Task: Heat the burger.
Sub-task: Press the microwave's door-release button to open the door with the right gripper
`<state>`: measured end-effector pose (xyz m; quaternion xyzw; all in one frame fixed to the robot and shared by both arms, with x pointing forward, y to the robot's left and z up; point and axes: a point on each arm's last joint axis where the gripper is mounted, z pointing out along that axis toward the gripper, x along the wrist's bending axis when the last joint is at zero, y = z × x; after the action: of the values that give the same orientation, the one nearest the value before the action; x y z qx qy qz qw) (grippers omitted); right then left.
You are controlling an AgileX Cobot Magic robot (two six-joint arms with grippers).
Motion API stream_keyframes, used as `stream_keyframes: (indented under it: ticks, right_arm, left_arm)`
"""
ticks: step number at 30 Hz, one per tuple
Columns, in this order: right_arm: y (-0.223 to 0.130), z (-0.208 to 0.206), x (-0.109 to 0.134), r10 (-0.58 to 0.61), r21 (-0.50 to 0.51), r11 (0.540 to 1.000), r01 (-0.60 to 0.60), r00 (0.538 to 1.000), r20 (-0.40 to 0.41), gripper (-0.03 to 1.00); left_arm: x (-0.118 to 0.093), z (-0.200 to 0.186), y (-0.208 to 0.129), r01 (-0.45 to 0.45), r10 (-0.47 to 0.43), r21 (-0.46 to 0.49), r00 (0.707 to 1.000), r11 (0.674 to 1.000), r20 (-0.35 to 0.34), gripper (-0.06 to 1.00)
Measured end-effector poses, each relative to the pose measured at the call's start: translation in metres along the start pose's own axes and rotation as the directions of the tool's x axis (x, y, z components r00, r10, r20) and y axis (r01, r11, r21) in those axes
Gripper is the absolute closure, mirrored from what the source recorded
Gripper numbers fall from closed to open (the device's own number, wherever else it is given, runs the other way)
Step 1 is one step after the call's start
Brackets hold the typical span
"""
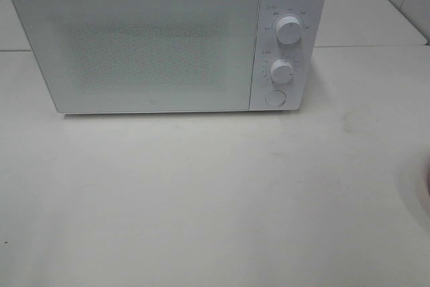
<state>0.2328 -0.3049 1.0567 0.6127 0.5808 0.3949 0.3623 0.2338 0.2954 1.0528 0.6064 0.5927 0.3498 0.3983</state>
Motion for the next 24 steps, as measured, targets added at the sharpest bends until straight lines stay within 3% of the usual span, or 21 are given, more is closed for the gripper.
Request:
stream_keyframes:
  ticks: [24]
  right_arm:
    - [0.013,-0.002,0.001,-0.001,-0.004,1.0,0.001,1.0,-0.001,0.22]
  left_arm:
    - [0.0,0.0,0.0,0.0,0.0,0.0,1.0,1.0,0.0,-0.03]
